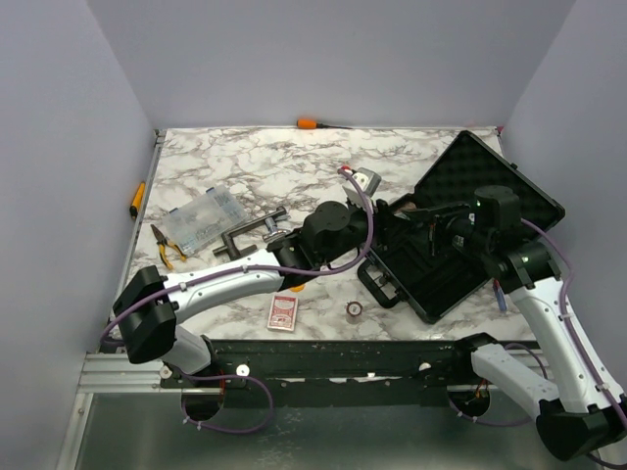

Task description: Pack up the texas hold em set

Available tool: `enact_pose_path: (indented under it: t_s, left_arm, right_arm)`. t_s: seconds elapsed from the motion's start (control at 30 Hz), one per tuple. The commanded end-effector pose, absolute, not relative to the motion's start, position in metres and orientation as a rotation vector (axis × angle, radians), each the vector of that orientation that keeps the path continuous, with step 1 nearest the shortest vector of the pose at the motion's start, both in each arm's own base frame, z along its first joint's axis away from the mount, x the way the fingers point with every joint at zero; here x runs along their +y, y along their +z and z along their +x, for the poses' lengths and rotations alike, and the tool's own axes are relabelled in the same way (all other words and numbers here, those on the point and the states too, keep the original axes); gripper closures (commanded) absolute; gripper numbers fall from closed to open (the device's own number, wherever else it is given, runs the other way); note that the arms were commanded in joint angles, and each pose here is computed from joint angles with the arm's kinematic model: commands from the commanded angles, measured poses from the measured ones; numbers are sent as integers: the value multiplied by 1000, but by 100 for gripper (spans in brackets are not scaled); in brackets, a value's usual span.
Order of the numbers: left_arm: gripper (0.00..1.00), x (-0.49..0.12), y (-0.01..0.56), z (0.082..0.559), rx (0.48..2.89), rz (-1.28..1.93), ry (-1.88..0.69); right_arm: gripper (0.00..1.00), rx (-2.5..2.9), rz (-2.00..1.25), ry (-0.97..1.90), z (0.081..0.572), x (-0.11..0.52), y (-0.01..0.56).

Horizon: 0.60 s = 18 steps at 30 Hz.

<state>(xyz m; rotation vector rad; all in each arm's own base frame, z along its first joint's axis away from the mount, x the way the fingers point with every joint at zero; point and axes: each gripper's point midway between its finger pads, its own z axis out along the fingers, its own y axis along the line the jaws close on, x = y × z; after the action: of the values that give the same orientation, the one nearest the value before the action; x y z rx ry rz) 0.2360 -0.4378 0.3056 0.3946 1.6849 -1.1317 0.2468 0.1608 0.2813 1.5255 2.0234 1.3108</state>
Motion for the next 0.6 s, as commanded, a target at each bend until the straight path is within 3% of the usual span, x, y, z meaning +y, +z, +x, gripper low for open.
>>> enact_pose_path:
  t_s: [0.0,0.13,0.3,0.57]
  left_arm:
    - [94,-436,349,209,1561,394,-1275]
    - [77,-431,345,202,1564,416,-1283]
    - [46,-421,337,196,1575,423,-1280]
    - [11,-406,324,186,1598,427,-1291]
  right_arm:
    - [99,1965,1466,1347,249,158,304]
    - [99,1951,1436,1376,250,159,309]
    - [99,1931,1396,1409,251,161,317]
    - [99,1926,1390,1414,251,161,314]
